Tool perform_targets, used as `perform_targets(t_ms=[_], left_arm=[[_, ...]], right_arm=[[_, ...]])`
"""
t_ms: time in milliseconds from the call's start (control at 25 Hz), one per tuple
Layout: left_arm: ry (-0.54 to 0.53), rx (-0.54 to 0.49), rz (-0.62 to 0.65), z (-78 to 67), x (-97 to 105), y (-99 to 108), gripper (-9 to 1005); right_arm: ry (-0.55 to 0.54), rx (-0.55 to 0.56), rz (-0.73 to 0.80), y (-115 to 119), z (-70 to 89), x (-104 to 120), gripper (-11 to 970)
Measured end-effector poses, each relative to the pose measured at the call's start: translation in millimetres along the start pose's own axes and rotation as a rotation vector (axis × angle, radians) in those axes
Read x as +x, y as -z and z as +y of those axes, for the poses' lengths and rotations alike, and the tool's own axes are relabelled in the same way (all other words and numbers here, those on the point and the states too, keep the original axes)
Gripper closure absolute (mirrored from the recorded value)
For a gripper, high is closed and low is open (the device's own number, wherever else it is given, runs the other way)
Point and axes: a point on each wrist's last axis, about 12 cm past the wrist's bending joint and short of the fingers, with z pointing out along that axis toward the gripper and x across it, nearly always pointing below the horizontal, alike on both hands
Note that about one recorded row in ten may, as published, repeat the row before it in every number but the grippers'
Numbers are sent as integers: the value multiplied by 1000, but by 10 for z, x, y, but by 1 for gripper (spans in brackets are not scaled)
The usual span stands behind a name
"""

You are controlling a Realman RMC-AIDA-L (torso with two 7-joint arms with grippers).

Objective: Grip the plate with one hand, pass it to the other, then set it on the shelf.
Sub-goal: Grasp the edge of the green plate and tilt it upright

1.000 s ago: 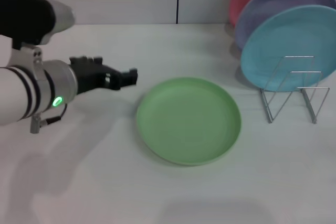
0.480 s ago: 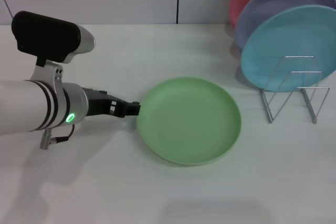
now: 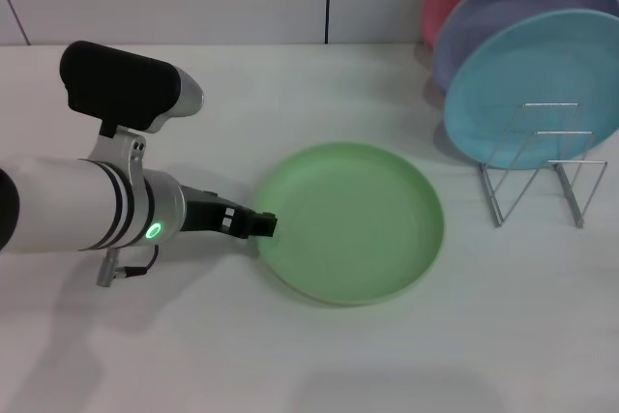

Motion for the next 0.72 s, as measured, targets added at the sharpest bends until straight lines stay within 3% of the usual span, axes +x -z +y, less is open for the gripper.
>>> perform_targets(t_ms=[720], left_arm=[[3,19,55,-9,-9,-136,136]], right_arm=[[-2,-1,17,-13,7,23,139]])
